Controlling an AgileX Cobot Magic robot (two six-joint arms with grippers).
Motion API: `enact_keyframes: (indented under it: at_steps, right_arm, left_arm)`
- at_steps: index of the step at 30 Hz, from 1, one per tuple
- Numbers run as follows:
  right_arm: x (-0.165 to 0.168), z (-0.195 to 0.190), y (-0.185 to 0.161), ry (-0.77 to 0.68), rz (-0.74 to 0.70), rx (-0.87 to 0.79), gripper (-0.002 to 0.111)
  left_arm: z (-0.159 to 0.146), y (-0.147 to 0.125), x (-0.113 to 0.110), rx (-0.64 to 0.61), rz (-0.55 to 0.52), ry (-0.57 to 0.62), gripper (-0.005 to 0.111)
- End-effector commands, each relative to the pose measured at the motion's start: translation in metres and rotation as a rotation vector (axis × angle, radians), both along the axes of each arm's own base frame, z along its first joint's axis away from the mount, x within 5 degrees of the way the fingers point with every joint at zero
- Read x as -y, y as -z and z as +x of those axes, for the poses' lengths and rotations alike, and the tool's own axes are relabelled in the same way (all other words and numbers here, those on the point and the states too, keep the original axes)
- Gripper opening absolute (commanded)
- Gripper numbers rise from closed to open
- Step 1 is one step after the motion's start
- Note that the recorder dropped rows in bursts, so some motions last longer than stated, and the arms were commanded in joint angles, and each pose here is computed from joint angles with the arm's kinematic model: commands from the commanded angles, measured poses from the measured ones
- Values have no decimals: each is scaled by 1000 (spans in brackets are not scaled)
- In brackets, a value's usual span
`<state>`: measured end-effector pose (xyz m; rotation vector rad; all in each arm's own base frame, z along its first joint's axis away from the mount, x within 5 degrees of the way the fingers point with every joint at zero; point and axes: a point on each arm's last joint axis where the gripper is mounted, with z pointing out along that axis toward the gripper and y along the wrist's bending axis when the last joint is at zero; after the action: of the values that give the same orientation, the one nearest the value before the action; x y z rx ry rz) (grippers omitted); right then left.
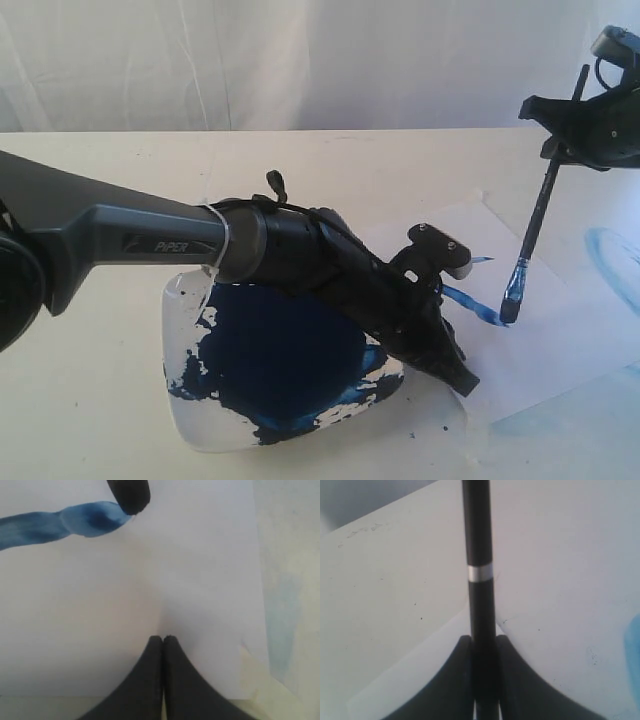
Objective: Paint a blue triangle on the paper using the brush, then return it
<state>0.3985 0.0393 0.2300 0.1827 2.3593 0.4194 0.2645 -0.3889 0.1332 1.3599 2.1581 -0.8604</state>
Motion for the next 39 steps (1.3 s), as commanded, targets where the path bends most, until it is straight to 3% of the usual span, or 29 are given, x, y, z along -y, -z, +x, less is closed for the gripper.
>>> enact_keyframes:
  at_steps: [1, 39]
  right_arm:
    - [4, 2, -2, 22, -6, 24, 0]
    - [6, 8, 9, 50, -19, 33, 0]
  left_arm:
    - [-5, 6, 1, -29, 12, 27, 0]
    - [1, -5, -2, 7, -4, 0, 0]
